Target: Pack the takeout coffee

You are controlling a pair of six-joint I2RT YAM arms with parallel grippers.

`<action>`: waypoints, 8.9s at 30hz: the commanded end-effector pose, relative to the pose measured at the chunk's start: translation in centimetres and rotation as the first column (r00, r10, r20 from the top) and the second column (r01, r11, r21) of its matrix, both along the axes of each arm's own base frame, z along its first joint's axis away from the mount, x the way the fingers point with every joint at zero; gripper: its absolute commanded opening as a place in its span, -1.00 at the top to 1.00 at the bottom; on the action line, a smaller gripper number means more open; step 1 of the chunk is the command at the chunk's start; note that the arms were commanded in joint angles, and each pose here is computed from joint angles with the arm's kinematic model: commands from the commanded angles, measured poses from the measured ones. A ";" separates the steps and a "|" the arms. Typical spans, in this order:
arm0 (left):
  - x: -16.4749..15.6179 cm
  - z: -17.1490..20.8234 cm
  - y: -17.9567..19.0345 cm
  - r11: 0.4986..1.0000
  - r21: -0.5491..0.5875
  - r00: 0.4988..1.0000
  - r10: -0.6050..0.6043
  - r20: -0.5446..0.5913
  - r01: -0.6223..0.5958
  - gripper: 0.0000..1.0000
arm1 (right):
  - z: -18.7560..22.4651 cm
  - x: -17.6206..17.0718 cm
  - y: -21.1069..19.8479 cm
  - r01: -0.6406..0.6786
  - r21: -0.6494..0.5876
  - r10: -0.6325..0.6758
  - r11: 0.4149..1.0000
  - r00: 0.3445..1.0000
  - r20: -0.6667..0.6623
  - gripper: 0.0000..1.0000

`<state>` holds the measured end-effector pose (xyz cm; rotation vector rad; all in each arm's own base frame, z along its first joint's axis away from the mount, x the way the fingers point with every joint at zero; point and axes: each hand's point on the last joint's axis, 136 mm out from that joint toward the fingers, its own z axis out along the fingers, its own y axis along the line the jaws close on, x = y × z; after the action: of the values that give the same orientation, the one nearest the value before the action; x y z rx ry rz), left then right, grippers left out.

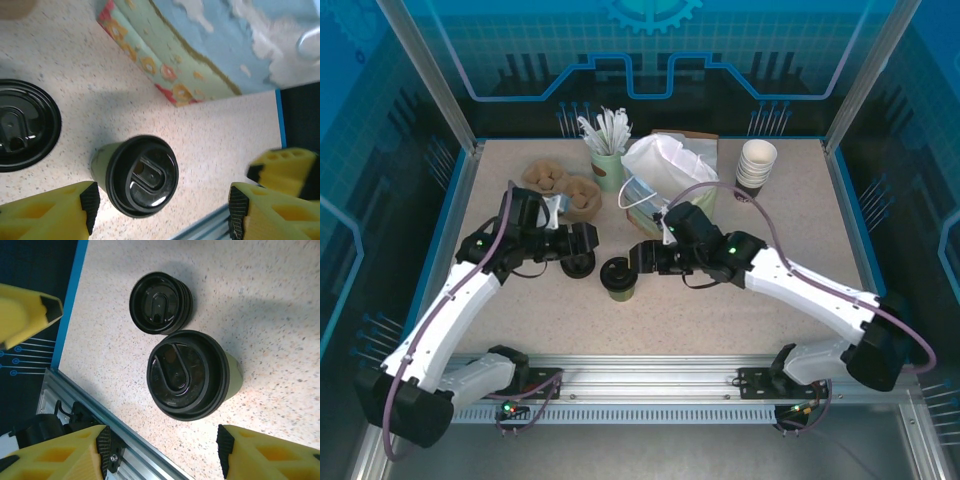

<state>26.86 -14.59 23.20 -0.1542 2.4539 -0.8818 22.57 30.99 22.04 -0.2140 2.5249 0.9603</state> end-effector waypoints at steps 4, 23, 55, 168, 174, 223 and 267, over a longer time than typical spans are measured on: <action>3.7 2.2 4.1 0.967 -0.050 0.965 0.253 0.061 -0.250 -0.43 | 4.4 -1.3 -3.1 -0.013 -0.034 0.017 0.999 0.993 0.113 -0.20; 14.6 -3.2 11.5 0.819 -0.079 0.822 0.570 -0.006 -0.568 -0.30 | 6.1 -1.2 -13.2 0.113 0.122 -0.129 0.986 0.984 0.126 -0.17; 19.5 -8.0 10.8 0.821 -0.085 0.824 0.557 -0.104 -0.565 0.00 | 5.3 0.8 -14.2 0.117 0.173 -0.128 0.978 0.990 0.054 -0.16; -4.2 23.2 -13.5 0.645 -0.238 0.638 -0.503 0.583 0.726 1.00 | 24.4 -3.5 -10.8 -0.426 0.323 0.180 0.845 0.796 0.578 0.24; -4.4 23.3 -13.7 0.637 -0.235 0.630 -0.509 0.586 0.734 1.00 | 23.9 -3.4 -10.7 -0.423 0.319 0.184 0.848 0.801 0.570 0.27; -2.8 15.4 -18.3 0.575 0.568 0.318 -0.811 0.492 0.589 -0.24 | 13.6 -5.4 -12.4 -0.142 0.147 0.136 0.979 0.989 0.050 1.00; -3.2 10.7 -20.1 0.490 0.652 0.237 -0.866 0.440 0.579 0.29 | 12.6 -5.6 -10.9 -0.209 0.131 0.209 0.969 0.978 0.012 0.87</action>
<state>23.89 -34.60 33.09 1.4095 1.7404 -0.5913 17.31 19.78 34.78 -0.4131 2.4553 1.1959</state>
